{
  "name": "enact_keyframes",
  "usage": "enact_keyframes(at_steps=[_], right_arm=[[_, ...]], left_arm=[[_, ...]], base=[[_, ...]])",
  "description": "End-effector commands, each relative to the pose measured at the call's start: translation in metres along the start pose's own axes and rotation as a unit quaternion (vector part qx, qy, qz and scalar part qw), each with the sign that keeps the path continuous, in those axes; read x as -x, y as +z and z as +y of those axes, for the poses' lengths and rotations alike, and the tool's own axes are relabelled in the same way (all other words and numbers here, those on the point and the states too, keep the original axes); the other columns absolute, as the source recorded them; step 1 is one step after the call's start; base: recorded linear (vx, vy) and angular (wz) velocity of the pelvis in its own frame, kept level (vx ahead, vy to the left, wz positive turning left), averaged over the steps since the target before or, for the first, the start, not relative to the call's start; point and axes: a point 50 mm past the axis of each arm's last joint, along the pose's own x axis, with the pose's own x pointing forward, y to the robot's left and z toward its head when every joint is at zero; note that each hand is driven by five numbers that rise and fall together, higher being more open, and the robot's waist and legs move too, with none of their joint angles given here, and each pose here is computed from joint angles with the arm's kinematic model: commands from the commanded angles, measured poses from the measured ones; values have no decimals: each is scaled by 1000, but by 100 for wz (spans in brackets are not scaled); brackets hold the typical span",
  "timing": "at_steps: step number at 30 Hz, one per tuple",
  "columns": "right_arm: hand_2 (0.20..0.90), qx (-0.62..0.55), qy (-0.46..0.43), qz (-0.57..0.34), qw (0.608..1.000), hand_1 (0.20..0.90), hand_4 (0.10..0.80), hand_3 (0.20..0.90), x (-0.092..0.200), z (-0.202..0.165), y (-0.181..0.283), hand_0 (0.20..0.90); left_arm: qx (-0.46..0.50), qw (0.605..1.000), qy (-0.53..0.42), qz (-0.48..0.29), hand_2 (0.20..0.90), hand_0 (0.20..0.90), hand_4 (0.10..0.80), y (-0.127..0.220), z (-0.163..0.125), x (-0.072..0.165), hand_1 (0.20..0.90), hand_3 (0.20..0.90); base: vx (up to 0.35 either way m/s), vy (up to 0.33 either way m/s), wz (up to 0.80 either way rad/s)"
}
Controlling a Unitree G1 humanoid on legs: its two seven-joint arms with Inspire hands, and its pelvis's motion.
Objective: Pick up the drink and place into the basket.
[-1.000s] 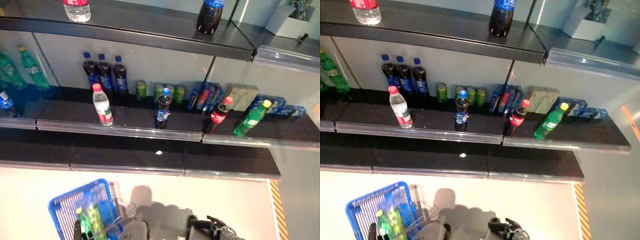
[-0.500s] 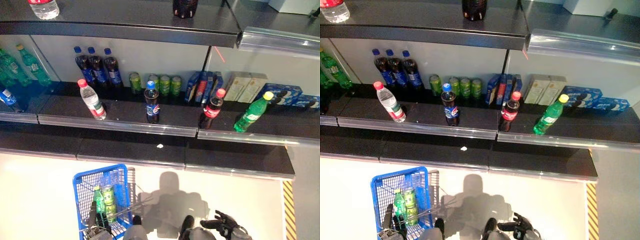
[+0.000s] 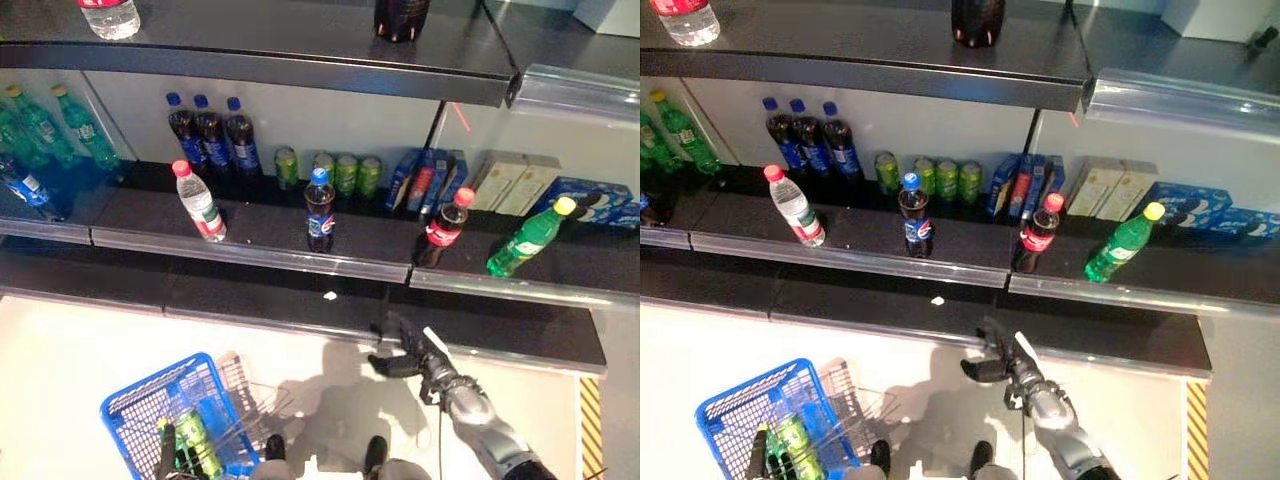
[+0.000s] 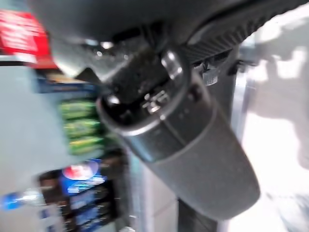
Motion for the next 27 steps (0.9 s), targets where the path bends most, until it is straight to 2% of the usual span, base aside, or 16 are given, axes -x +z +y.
enact_keyframes(at_steps=[1,10,13,18,27], right_arm=[[900,11,-41,-160,986,900,800,900,2,-21,68,900],[900,-5,-153,-326,933,900,800,900,24,-55,139,900],[900,-13,-184,-354,917,900,800,900,31,-61,149,900],[900,-37,-228,-351,907,900,800,900,27,-65,153,900],[900,-63,-302,-411,858,900,800,900,15,-64,199,900]], left_arm=[[-29,996,-21,-77,300,300,100,38,2,-2,300,200],[-37,996,7,-79,300,300,100,37,16,-1,300,200],[-41,996,13,-79,300,300,100,36,19,-1,300,200],[-42,996,12,-74,300,300,100,33,18,-1,300,200],[-22,997,-58,-37,300,300,100,6,-32,2,300,200]], base=[[74,29,-4],[44,12,-8],[23,10,-1],[-6,3,0],[-155,20,5]])
